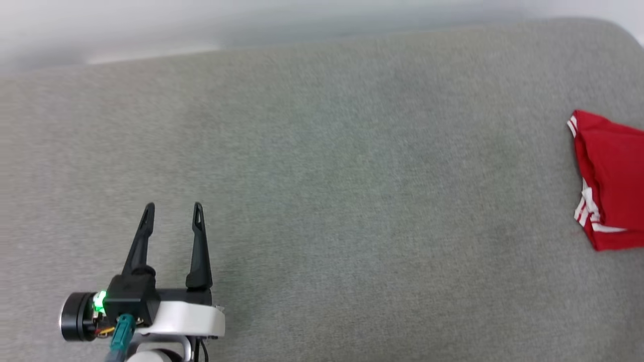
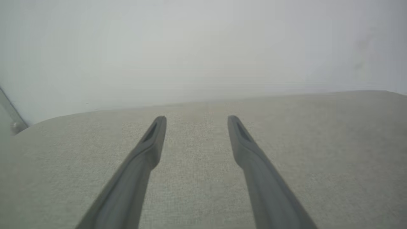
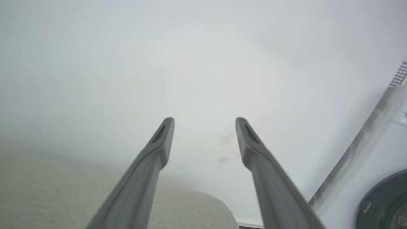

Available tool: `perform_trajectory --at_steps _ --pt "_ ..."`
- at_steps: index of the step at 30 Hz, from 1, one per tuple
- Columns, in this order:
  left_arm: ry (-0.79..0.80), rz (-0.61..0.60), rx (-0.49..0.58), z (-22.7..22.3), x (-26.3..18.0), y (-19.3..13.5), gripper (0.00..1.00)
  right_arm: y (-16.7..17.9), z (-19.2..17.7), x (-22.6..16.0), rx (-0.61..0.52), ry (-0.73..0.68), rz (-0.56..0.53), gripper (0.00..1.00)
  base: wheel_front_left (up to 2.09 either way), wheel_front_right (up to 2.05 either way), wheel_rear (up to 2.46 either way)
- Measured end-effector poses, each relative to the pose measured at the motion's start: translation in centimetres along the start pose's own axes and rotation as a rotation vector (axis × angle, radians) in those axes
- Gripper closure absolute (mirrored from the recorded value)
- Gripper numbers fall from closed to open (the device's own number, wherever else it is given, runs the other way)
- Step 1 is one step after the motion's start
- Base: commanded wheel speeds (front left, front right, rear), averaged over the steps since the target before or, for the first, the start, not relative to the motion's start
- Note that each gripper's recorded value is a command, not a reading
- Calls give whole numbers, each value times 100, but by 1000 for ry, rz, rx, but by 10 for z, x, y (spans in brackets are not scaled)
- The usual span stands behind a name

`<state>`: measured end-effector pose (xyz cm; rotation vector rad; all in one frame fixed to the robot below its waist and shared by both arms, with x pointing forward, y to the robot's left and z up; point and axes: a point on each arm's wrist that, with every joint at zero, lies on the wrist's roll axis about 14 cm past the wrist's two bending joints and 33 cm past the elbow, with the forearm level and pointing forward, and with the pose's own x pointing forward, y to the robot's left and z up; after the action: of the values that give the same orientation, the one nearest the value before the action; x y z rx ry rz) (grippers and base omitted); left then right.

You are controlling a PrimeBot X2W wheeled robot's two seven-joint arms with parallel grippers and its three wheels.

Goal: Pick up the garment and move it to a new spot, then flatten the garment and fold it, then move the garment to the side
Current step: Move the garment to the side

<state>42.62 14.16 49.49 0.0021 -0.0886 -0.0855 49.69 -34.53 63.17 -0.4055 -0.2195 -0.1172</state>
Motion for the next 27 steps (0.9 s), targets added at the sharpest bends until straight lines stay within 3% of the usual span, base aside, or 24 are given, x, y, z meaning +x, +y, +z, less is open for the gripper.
perform_trajectory --at_steps 5,11,18,27 --pt "-21 41 10 14 -18 12 0 59 37 -19 144 -155 63 0 0 0 0" --pt "-36 78 19 25 -35 23 0 122 46 -53 307 -169 146 0 0 0 0" --pt "-44 116 22 31 -52 34 0 158 39 -94 431 -116 186 0 0 0 0" --pt "-42 142 11 33 -70 39 0 171 6 -138 497 19 168 0 0 0 0"
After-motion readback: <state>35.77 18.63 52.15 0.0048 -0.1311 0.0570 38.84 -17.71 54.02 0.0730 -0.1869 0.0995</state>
